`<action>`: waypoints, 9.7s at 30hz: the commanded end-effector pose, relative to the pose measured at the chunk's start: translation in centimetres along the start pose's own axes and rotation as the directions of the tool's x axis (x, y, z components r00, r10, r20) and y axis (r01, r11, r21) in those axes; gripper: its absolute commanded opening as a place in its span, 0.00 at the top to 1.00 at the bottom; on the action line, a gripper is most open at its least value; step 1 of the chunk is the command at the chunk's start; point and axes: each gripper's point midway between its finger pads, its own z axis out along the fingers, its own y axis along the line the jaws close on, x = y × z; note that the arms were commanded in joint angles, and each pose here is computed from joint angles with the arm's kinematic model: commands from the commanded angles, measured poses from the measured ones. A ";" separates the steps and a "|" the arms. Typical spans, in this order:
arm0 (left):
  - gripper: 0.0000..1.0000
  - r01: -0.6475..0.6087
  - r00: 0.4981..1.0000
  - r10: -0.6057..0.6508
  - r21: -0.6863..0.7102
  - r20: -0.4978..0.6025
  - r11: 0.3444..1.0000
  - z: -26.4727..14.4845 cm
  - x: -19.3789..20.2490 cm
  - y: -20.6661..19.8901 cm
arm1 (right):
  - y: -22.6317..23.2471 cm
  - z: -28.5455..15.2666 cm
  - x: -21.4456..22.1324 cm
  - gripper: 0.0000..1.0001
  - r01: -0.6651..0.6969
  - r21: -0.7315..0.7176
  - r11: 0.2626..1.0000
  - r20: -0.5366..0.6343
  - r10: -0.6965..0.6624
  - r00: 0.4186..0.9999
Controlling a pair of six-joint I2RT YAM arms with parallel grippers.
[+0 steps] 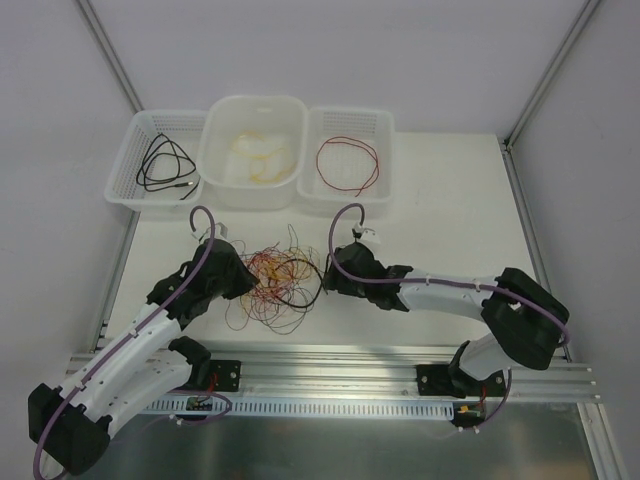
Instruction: Untangle the cables
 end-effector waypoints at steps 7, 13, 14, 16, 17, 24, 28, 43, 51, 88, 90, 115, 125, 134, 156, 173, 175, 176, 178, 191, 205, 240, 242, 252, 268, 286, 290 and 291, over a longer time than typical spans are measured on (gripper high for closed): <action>1.00 0.027 1.000 -0.027 -0.009 -0.002 1.000 0.4 0.3 0.3 | 5.2 -1.7 -1.7 0.45 0.020 -0.169 0.985 0.047 -0.012 0.999; 1.00 0.029 1.000 -0.029 -0.004 -0.003 1.000 0.3 0.2 0.2 | 5.9 -1.6 -1.7 0.44 0.022 -0.178 0.984 0.055 -0.012 0.998; 1.00 0.027 1.000 -0.027 -0.005 -0.004 1.000 0.3 0.3 0.2 | 5.8 -1.3 -1.5 0.45 0.019 -0.169 0.985 0.050 -0.010 0.999; 1.00 0.030 1.000 -0.030 -0.004 0.000 1.000 0.3 0.2 0.2 | 5.7 -0.9 -1.5 0.47 0.018 -0.159 0.987 0.054 -0.010 0.998; 1.00 0.029 1.000 -0.029 -0.002 0.001 1.000 0.3 0.2 0.1 | 5.4 -0.5 -1.3 0.49 0.022 -0.147 0.989 0.052 -0.014 0.999; 1.00 0.027 0.999 -0.026 -0.029 0.018 0.999 0.6 0.1 0.8 | 5.3 -0.5 -1.0 0.99 0.069 -0.151 0.986 0.043 -0.063 0.997; 1.00 0.002 0.999 0.003 -0.089 0.047 0.996 1.1 -0.2 2.2 | 3.9 -4.5 -2.7 0.99 0.170 -0.117 0.979 0.057 -0.164 0.985; 1.00 -0.051 0.996 0.077 -0.378 0.053 0.924 3.6 -2.1 7.1 | -5.3 -29.3 -11.9 0.99 0.460 -0.043 0.887 0.208 -0.443 0.872; 1.00 -0.043 0.996 0.071 -0.402 0.055 0.914 3.6 -3.3 7.7 | -8.2 -35.9 -15.8 0.99 0.410 0.111 0.905 0.394 -0.419 0.818; 0.01 -0.339 0.926 0.362 0.652 0.106 0.678 -10.0 -0.8 -21.4 | 4.5 -25.3 -16.3 0.99 0.427 -0.285 0.858 0.323 -0.333 0.886; 0.01 -0.374 0.911 0.390 0.678 0.138 0.633 -10.2 0.1 -23.3 | 4.9 -25.5 -16.6 0.99 0.417 -0.298 0.859 0.335 -0.315 0.888; 1.00 -0.756 0.646 0.587 0.511 0.487 0.409 -7.1 4.1 -32.2 | 5.2 -25.9 -15.7 0.90 0.345 -0.362 0.866 0.315 -0.234 0.920; 1.00 -0.805 0.585 0.552 0.343 0.594 0.484 -10.4 -2.5 -30.1 | 2.1 -30.2 -16.5 0.19 0.382 -0.270 0.884 0.424 -0.247 0.871; 1.00 -0.727 0.578 0.482 0.147 0.658 0.671 -12.9 -14.3 -25.5 | -2.6 -32.1 -16.1 0.00 0.374 -0.146 0.916 0.502 -0.257 0.826; 1.00 -0.159 0.535 0.411 -0.390 0.738 0.907 -8.8 -46.5 -6.7 | -4.3 -23.6 -9.0 0.00 0.426 -0.198 0.882 0.260 -0.372 0.891; 0.94 -0.110 0.826 0.301 -0.388 0.476 0.915 14.3 -45.9 8.2 | -3.3 -20.1 -8.0 0.00 0.461 -0.224 0.859 0.182 -0.427 0.885; 0.89 -0.116 0.841 0.291 -0.373 0.456 0.920 15.2 -45.1 8.4 | -3.3 -20.0 -8.0 0.00 0.459 -0.226 0.860 0.175 -0.427 0.887; 0.87 -0.125 0.849 0.283 -0.350 0.446 0.928 15.6 -44.7 8.3 | -3.3 -19.9 -7.9 0.01 0.458 -0.226 0.859 0.173 -0.428 0.887; 0.84 -0.136 0.853 0.279 -0.328 0.441 0.935 15.7 -44.4 7.8 | -3.4 -19.8 -7.9 0.00 0.455 -0.222 0.862 0.168 -0.426 0.889; 0.01 -0.005 0.791 0.104 -0.163 0.603 0.987 3.0 -43.7 1.2 | -2.8 -19.2 -6.8 0.00 0.433 -0.246 0.867 0.087 -0.425 0.901; 0.01 -0.142 0.980 0.092 0.302 0.176 0.943 -2.3 -13.3 -8.4 | 4.3 -12.4 -3.2 0.04 0.407 -0.357 0.841 -0.050 -0.452 0.890; 0.20 -0.018 0.999 0.020 0.071 -0.027 0.997 3.5 -1.4 -1.2 | 1.6 -26.7 -15.7 0.99 0.522 -0.023 0.853 0.412 -0.467 0.782; 0.19 -0.015 0.999 0.018 0.078 -0.037 0.997 3.4 -1.1 -1.2 | 0.9 -27.8 -16.8 0.99 0.495 0.006 0.869 0.449 -0.445 0.775; 0.10 -0.112 0.976 0.172 0.379 -0.130 0.919 1.2 1.2 -7.6 | 4.7 -29.9 -20.5 0.99 0.526 0.020 0.851 0.485 -0.468 0.739; 0.07 -0.110 0.989 0.140 0.399 -0.048 0.910 0.1 0.7 -8.1 | 8.7 -41.2 -30.7 0.97 0.411 0.001 0.912 0.802 -0.246 0.544; 0.07 -0.088 0.991 0.109 0.230 -0.082 0.969 3.5 1.5 -5.0 | -16.8 -16.5 -11.7 0.92 0.058 0.450 0.891 0.218 -0.173 0.961; 0.07 -0.103 0.983 0.134 0.221 -0.127 0.970 4.5 1.4 -6.2 | -17.2 -15.8 -11.3 0.91 0.067 0.446 0.892 0.193 -0.169 0.967; 0.08 -0.103 0.984 0.132 0.224 -0.117 0.969 4.6 0.8 -7.0 | -17.1 -15.6 -11.2 0.91 0.074 0.441 0.894 0.186 -0.171 0.968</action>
